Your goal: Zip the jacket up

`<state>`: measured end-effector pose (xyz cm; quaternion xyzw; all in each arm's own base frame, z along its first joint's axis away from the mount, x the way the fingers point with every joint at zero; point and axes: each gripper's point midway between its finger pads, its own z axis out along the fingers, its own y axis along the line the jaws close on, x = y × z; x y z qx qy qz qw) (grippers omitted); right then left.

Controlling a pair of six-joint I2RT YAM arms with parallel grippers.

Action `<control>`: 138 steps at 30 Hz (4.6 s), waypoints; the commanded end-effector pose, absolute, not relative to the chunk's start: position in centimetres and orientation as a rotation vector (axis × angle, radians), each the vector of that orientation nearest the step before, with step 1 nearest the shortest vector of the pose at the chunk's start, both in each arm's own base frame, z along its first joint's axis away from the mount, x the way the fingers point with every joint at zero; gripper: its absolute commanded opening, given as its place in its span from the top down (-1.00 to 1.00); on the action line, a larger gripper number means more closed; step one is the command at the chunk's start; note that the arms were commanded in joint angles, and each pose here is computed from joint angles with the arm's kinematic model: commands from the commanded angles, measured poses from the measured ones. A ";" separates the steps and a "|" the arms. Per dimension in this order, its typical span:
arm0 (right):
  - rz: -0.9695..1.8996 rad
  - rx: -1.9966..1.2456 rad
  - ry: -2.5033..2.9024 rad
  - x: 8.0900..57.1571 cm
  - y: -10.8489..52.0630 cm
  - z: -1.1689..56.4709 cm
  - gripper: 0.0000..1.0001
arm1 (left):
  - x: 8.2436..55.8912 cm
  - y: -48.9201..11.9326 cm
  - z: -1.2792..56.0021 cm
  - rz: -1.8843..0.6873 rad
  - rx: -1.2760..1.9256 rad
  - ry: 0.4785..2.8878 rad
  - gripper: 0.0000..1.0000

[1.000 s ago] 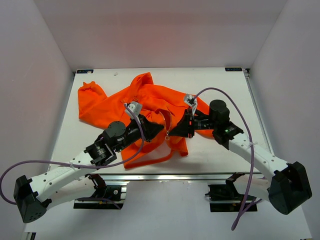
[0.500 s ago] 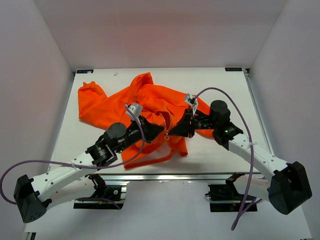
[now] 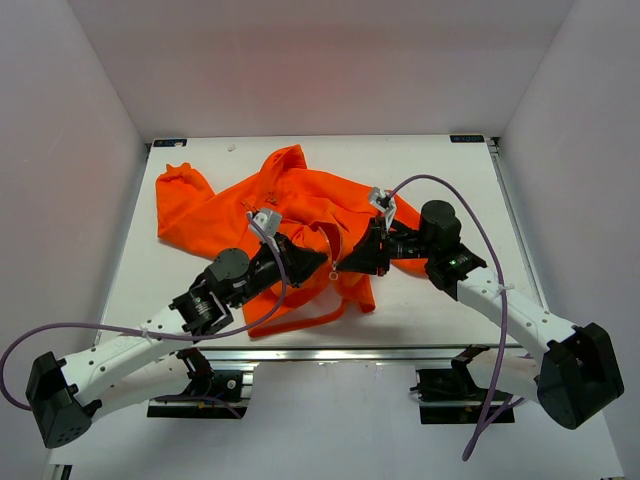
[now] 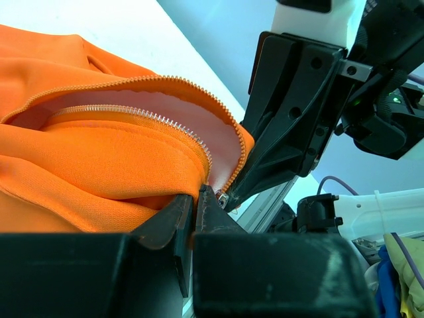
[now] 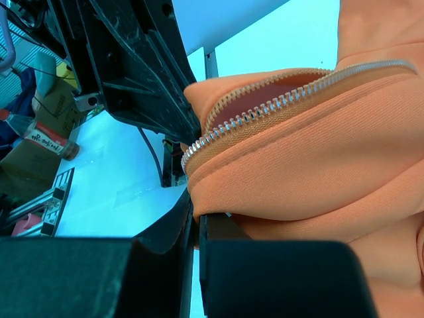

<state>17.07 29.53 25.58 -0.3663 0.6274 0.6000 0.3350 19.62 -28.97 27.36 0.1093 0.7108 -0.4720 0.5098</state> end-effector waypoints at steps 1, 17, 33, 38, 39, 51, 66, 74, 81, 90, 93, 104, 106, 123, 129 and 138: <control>1.573 -1.000 1.592 16.5 29.4 26.0 1.00 | 19.2 -28.6 29.9 -1.181 0.240 1.625 1.00; 1.573 -1.009 1.583 16.4 29.4 26.3 1.00 | 18.5 -29.8 29.6 -1.226 0.313 1.623 1.00; 1.575 -1.005 1.595 16.2 29.3 26.1 1.00 | 18.2 -29.3 30.0 -1.245 0.299 1.598 1.00; 1.569 -1.011 1.601 16.0 29.1 25.9 1.00 | 18.3 -29.0 30.3 -1.238 0.281 1.593 1.00; 1.567 -1.010 1.604 16.0 29.1 25.8 1.00 | 18.3 -29.0 30.5 -1.238 0.280 1.586 1.00; 1.581 -1.035 1.570 15.6 29.0 26.4 1.00 | 18.4 -29.6 29.7 -1.239 0.302 1.609 1.00; 1.595 -1.021 1.568 16.0 29.3 26.6 1.00 | 18.1 -29.8 29.7 -1.255 0.325 1.603 1.00; 1.584 -1.010 1.546 16.1 29.3 27.4 1.00 | 17.9 -29.8 29.7 -1.259 0.337 1.603 1.00; 1.574 -0.991 1.540 16.2 29.2 27.7 1.00 | 17.8 -29.8 29.4 -1.259 0.342 1.612 1.00; 1.573 -0.996 1.529 16.0 29.1 27.9 1.00 | 17.6 -29.5 29.4 -1.256 0.344 1.607 1.00; 1.580 -1.004 1.532 15.8 29.0 27.8 1.00 | 17.7 -29.3 29.2 -1.240 0.346 1.609 1.00; 1.610 -1.036 1.538 15.6 29.1 27.6 1.00 | 16.7 -30.5 29.5 -1.292 0.449 1.582 1.00; 1.613 -1.034 1.540 15.6 29.1 27.6 1.00 | 16.6 -30.7 29.4 -1.301 0.453 1.583 1.00; 1.573 -0.994 1.496 16.4 29.1 29.1 1.00 | 13.8 -31.8 28.5 -1.377 0.668 1.588 1.00; 1.553 -1.007 1.476 16.6 28.9 29.6 1.00 | 13.1 -32.2 26.8 -1.398 0.731 1.650 1.00; 1.501 -0.964 1.474 17.3 28.1 30.5 1.00 | 13.0 -31.5 24.3 -1.349 0.722 1.770 1.00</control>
